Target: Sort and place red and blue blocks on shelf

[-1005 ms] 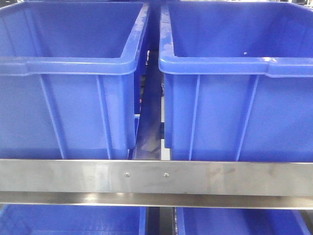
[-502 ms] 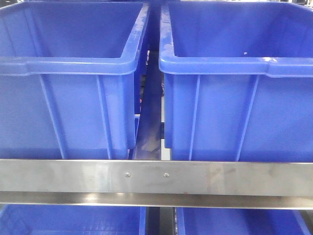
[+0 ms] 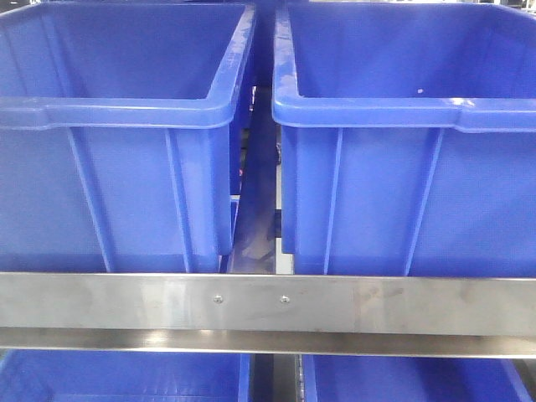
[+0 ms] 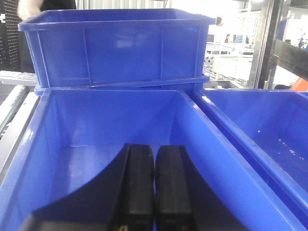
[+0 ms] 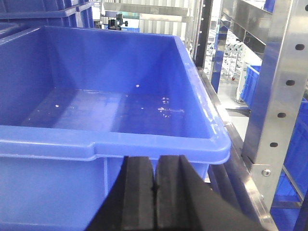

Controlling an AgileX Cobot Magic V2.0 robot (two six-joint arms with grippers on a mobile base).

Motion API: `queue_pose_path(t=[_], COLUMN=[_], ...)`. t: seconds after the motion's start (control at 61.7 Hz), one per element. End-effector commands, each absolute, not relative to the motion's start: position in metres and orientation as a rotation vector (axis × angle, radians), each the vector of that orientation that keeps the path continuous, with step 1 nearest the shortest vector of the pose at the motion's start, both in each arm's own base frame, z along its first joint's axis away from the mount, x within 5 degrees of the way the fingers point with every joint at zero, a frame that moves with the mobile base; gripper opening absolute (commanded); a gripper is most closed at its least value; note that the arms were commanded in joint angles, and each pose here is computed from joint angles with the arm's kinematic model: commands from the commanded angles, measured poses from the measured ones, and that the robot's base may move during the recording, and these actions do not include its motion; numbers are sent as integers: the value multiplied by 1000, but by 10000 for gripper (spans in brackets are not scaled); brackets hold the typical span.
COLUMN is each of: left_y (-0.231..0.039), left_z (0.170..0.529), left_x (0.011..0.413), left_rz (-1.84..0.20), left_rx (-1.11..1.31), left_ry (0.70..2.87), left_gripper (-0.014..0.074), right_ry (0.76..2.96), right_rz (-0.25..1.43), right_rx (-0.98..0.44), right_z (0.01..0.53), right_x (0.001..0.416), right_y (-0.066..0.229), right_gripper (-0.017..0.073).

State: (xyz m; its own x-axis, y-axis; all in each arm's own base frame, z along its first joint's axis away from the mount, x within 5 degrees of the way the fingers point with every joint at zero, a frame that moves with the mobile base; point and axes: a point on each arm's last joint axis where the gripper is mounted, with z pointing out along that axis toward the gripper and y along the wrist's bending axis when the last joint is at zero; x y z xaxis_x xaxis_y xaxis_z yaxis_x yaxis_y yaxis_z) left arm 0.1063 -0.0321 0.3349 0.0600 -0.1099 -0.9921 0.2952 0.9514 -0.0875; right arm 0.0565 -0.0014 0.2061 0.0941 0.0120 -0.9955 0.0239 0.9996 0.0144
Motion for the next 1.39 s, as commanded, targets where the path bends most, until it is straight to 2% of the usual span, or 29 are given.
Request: queue_pose_path(t=[0.0, 0.292, 0.729, 0.988, 1.134, 1.377], left_y=[-32, -23, -5, -4, -4, -4], left_z=[352, 339, 248, 211, 204, 208], left_x=[105, 106, 68, 58, 56, 55], left_rz=[-332, -186, -115, -105, -132, -132], left_rx=[131, 132, 23, 12, -1, -3], left_ry=[1371, 1369, 1385, 1404, 1475, 1434], left_gripper=[125, 126, 126, 126, 125, 125], right_ry=[1339, 1339, 1339, 1339, 1340, 1341], right_rz=[-3, -3, -3, -3, -3, -3], right_rx=[25, 25, 25, 25, 25, 25], right_z=[223, 223, 223, 223, 223, 223], right_x=[52, 52, 52, 52, 52, 52], right_y=[-1, -1, -1, -1, -1, -1], right_gripper=[49, 49, 49, 49, 49, 49])
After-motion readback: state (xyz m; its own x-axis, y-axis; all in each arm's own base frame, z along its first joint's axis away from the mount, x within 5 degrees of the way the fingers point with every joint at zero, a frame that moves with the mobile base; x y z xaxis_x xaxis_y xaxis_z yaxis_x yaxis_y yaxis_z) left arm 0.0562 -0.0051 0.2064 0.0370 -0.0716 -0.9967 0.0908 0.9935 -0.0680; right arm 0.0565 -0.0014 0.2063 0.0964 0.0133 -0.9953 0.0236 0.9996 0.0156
